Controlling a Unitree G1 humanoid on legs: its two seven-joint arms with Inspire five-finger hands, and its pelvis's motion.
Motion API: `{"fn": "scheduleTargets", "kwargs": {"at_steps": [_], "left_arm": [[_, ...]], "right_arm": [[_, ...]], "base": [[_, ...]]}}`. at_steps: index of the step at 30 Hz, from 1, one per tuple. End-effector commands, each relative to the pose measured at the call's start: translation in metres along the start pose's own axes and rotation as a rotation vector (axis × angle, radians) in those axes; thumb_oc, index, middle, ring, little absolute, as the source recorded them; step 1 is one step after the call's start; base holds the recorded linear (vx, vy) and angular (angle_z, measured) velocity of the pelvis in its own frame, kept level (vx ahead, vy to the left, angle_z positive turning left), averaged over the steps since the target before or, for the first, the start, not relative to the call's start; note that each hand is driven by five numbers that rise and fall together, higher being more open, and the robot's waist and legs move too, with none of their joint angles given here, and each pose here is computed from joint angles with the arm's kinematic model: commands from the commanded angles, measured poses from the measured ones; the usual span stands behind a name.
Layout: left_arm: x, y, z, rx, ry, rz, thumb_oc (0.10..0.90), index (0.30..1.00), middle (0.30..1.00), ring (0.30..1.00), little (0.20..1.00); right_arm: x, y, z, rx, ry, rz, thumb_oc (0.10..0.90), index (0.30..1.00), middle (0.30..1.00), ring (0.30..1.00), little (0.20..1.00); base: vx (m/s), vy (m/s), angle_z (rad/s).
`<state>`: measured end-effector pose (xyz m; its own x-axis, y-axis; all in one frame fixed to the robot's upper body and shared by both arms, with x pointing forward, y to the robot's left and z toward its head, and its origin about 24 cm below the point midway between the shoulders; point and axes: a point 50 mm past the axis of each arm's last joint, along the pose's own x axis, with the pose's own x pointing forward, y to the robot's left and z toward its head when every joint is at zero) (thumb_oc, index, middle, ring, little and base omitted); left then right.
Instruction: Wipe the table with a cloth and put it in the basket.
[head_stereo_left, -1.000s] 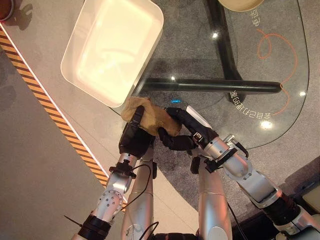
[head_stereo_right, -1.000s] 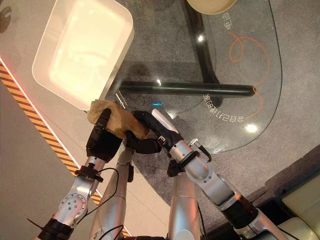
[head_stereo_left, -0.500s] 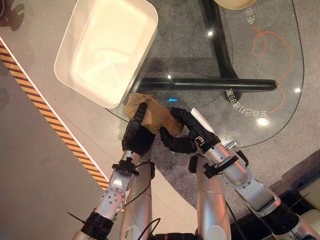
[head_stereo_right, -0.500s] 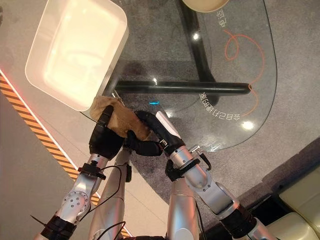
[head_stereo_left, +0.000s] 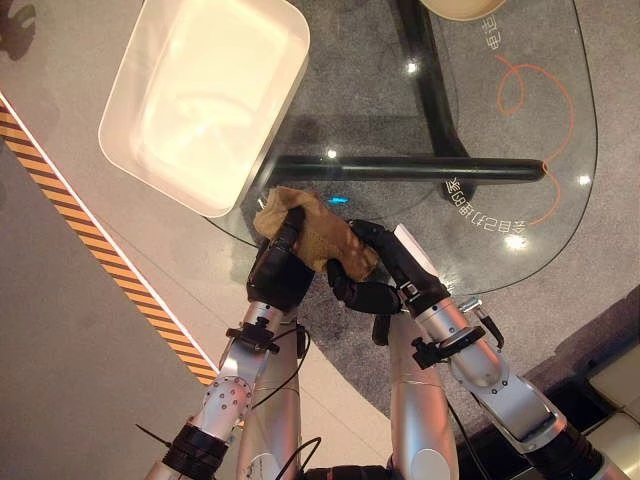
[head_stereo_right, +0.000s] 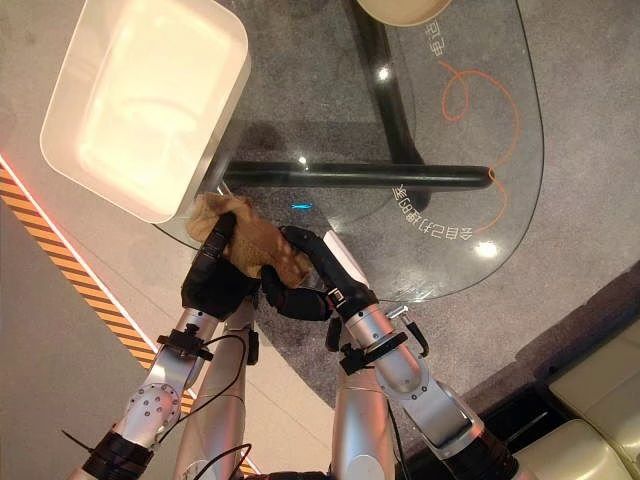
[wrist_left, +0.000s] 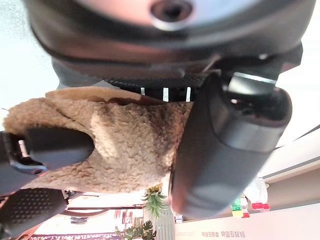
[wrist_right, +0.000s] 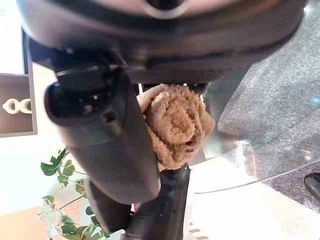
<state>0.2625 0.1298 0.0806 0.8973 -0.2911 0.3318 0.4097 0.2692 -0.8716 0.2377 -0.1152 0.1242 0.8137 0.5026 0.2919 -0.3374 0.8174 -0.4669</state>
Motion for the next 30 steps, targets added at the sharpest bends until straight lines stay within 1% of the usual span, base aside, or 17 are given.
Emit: {"fn": "scheduleTargets", "kwargs": {"at_steps": [1, 13, 16, 18, 19, 21, 30], "left_arm": [[-0.024, -0.028, 0.035, 0.017, -0.191, -0.205, 0.1, 0.3, 0.3, 0.3, 0.2], [-0.021, -0.029, 0.033, 0.039, -0.18, -0.202, 0.1, 0.3, 0.3, 0.3, 0.2], [-0.02, -0.029, 0.032, 0.052, -0.175, -0.201, 0.1, 0.3, 0.3, 0.3, 0.2], [-0.02, -0.029, 0.031, 0.05, -0.176, -0.202, 0.1, 0.3, 0.3, 0.3, 0.2], [-0.019, -0.028, 0.032, 0.048, -0.177, -0.202, 0.1, 0.3, 0.3, 0.3, 0.2], [-0.019, -0.028, 0.031, 0.044, -0.177, -0.203, 0.1, 0.3, 0.3, 0.3, 0.2], [-0.018, -0.029, 0.028, 0.034, -0.178, -0.204, 0.1, 0.3, 0.3, 0.3, 0.2]], "right_arm": [[-0.01, -0.065, 0.018, -0.048, -0.096, -0.368, 0.8, 0.9, 0.9, 0.9, 0.9], [-0.005, -0.062, 0.021, -0.009, -0.109, -0.372, 0.8, 0.9, 0.9, 0.9, 0.9], [-0.004, -0.061, 0.02, 0.075, -0.113, -0.372, 0.8, 0.9, 0.9, 0.9, 0.9], [-0.003, -0.059, 0.02, 0.173, -0.133, -0.353, 0.8, 0.9, 0.9, 0.9, 0.9], [-0.003, -0.058, 0.02, 0.263, -0.151, -0.342, 0.8, 0.9, 0.9, 0.9, 0.9], [-0.003, -0.055, 0.02, 0.335, -0.167, -0.323, 0.8, 0.9, 0.9, 0.9, 0.9], [-0.004, -0.046, 0.025, 0.528, -0.244, -0.281, 0.8, 0.9, 0.9, 0.9, 0.9]], "base": [[0.0, 0.0, 0.0], [0.0, 0.0, 0.0], [0.0, 0.0, 0.0], [0.0, 0.0, 0.0], [0.0, 0.0, 0.0], [0.0, 0.0, 0.0], [0.0, 0.0, 0.0]]}}
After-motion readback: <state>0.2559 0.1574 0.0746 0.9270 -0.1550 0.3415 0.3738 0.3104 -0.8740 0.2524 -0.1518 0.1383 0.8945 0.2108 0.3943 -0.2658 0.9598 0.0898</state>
